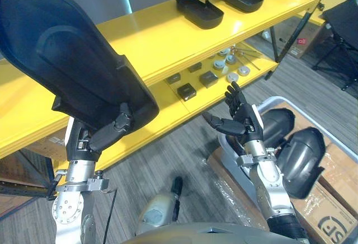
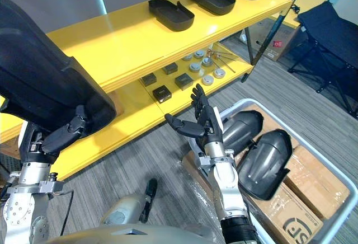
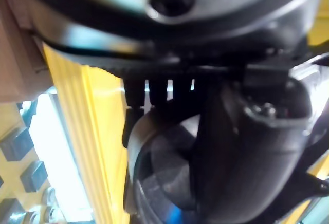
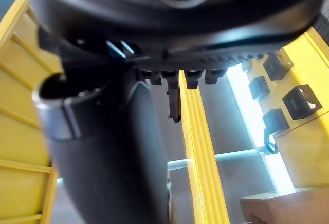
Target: Walk over and take three plastic housings, then place them on the shelf
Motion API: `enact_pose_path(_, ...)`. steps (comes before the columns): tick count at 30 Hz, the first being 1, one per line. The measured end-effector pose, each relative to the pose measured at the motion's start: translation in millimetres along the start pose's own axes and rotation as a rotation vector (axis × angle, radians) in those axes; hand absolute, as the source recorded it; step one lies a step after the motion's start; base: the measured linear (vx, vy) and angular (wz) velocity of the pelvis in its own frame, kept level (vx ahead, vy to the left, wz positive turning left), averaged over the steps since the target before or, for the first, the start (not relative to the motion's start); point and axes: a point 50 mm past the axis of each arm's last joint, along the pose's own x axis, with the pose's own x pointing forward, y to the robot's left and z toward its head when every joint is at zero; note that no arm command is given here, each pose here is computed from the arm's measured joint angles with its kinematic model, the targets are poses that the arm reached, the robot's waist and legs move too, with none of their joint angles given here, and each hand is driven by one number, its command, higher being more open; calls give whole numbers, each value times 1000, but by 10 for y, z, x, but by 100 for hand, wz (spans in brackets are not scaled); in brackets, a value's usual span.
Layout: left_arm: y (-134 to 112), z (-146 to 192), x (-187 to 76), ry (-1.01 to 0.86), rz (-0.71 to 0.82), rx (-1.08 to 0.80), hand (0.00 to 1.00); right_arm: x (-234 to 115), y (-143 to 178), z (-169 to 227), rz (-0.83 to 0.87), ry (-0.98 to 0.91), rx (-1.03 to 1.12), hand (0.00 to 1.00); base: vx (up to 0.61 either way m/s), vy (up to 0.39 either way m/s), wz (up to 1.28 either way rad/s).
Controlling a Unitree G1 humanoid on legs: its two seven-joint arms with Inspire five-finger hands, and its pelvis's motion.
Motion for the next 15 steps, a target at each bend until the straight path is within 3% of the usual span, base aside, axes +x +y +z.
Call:
enact_pose_path(7, -8, -88, 167, 2, 114, -87, 0, 32, -56, 155, 8, -78, -24, 100, 134, 2, 37)
enact_pose_path(15, -369, -181, 217, 26, -10, -183, 0, -105, -298, 508, -33, -217, -68, 100, 74, -141, 113)
